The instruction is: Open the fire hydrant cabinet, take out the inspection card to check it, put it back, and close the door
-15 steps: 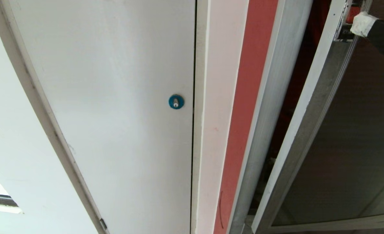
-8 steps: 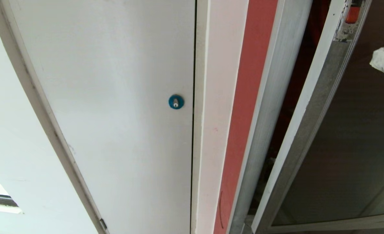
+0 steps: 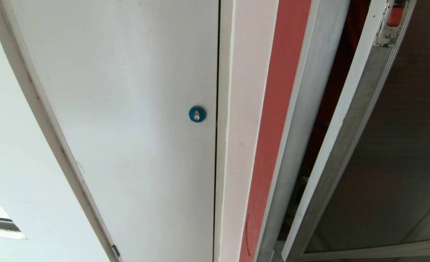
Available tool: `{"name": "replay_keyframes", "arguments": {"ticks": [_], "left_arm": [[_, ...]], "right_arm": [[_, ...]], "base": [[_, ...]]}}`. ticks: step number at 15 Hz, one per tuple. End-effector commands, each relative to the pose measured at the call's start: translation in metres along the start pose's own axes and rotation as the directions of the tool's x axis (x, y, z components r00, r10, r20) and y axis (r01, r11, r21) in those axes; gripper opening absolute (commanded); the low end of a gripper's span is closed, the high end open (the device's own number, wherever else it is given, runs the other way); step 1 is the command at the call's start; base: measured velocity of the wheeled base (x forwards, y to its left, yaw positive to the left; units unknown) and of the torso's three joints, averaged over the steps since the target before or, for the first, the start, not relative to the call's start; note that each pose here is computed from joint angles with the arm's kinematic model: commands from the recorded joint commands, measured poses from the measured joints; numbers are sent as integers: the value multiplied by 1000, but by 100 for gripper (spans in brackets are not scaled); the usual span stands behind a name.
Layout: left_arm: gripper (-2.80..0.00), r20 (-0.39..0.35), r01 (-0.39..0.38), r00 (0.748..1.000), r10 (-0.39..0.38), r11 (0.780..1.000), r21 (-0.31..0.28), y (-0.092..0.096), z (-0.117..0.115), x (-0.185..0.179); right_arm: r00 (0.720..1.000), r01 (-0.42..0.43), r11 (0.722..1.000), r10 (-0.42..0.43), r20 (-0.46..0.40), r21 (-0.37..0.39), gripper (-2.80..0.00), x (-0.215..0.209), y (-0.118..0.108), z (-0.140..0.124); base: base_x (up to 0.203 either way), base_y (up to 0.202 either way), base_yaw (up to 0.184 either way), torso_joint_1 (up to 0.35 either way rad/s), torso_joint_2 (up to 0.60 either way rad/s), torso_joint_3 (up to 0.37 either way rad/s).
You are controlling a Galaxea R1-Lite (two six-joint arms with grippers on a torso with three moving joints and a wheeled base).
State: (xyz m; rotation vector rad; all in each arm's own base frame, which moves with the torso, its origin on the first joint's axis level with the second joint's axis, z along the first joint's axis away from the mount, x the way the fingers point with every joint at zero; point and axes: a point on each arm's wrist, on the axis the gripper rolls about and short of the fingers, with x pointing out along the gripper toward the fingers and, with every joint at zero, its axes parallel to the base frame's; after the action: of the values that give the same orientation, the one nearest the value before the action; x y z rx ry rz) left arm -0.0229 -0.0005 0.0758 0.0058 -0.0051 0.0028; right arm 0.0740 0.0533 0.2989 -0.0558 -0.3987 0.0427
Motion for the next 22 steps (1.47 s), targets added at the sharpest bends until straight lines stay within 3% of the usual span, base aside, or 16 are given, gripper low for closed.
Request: {"name": "replay_keyframes", "arguments": {"ticks": [1,5,6,9,12,13,15,19,22], "left_arm": [[-280,-2,0,1000,0,1000,0,0,-1,0],[-280,-2,0,1000,0,1000,0,0,-1,0],[-280,-2,0,1000,0,1000,0,0,-1,0],[-280,-2,0,1000,0,1000,0,0,-1,0],[-280,-2,0,1000,0,1000,0,0,-1,0],[-280,-2,0,1000,0,1000,0,0,-1,0],[-280,-2,0,1000,0,1000,0,0,-1,0],[-280,-2,0,1000,0,1000,0,0,-1,0],[-280,-2,0,1000,0,1000,0,0,-1,0]], "right_arm": [[995,99,995,-99,21,-16,-280,-2,-13,3],[954,296,954,-293,66,-43,-280,-36,-49,18],[935,352,933,-348,65,-68,-280,-51,-57,20],[837,547,821,-542,77,-167,-280,-88,-67,22],[791,609,767,-605,87,-202,-280,-122,-66,20],[786,616,760,-612,92,-205,-280,-136,-65,18],[807,587,783,-586,73,-206,-280,-154,-62,9],[824,549,798,-566,1,-248,-280,-158,-57,-31],[913,400,893,-408,4,-205,-280,-175,-50,-67]], "base": [[0,0,0,0,0,0],[0,0,0,0,0,0],[0,0,0,0,0,0],[0,0,0,0,0,0],[0,0,0,0,0,0],[0,0,0,0,0,0],[0,0,0,0,0,0],[0,0,0,0,0,0],[0,0,0,0,0,0]]}}
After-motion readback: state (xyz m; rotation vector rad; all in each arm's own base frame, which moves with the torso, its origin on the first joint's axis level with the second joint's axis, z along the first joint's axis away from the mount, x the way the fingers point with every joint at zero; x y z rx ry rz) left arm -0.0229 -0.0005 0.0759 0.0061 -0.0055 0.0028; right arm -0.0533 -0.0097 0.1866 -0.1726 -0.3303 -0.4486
